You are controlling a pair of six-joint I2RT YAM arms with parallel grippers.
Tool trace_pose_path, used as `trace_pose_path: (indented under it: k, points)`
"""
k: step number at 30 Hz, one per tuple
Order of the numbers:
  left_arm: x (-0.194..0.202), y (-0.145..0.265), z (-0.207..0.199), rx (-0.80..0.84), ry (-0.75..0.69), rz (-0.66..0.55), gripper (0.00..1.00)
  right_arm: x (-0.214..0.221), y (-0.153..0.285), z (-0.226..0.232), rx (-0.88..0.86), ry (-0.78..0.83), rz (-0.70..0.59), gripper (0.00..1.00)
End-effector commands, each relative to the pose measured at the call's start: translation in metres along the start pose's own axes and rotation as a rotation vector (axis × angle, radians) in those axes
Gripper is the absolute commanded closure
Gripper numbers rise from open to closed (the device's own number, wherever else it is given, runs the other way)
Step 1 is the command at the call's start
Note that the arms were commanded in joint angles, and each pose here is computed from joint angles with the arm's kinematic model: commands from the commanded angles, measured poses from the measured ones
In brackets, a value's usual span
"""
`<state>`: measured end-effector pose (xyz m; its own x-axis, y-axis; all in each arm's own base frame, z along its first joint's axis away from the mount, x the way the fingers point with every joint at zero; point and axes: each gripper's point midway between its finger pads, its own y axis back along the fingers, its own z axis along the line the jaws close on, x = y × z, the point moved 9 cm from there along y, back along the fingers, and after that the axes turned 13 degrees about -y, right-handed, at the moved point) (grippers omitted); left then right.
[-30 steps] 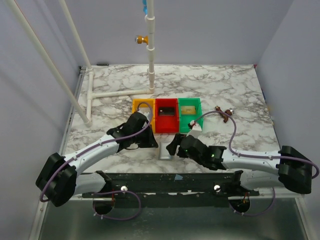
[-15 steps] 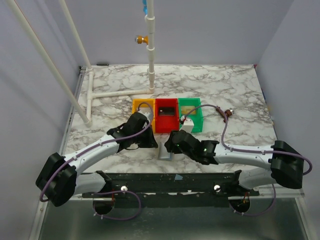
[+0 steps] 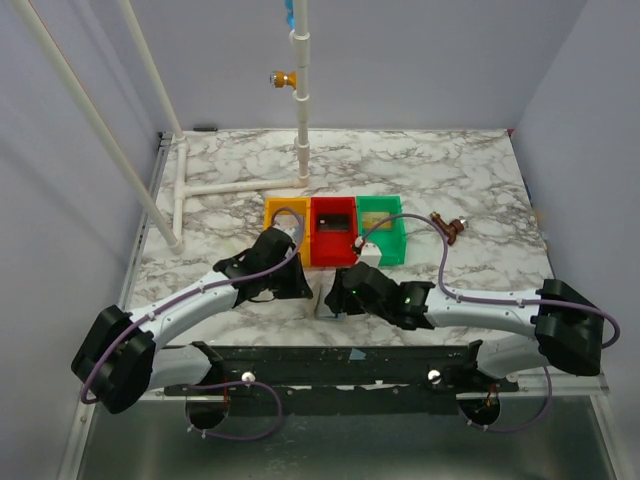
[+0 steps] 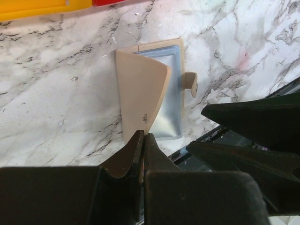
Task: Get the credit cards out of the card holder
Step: Remove the credit card from the card holder.
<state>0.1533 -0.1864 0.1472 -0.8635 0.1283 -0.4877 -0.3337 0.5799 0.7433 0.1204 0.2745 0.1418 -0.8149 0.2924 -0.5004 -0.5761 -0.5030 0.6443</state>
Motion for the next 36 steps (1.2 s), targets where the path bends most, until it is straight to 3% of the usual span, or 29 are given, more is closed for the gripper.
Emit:
trace_pose_path:
  k: [1, 9, 19, 29, 36]
  points:
    - [0.015, -0.001, 0.016, -0.087, 0.027, 0.051, 1.00, 0.009, -0.003, -0.007, 0.005, -0.031, 0.044, 0.45]
    - [0.021, 0.002, 0.023, -0.108, 0.045, 0.054, 1.00, 0.016, -0.014, -0.004, -0.020, -0.091, 0.071, 0.31]
    - [0.025, 0.005, 0.031, -0.150, 0.055, 0.056, 1.00, 0.016, -0.019, -0.001, -0.046, -0.124, 0.054, 0.27]
    - [0.028, 0.006, 0.035, -0.167, 0.070, 0.052, 1.00, 0.013, -0.011, -0.012, 0.040, -0.116, 0.027, 0.23]
    - [0.035, -0.003, 0.039, -0.166, 0.150, 0.043, 1.00, 0.019, -0.005, -0.020, 0.041, -0.138, 0.063, 0.22]
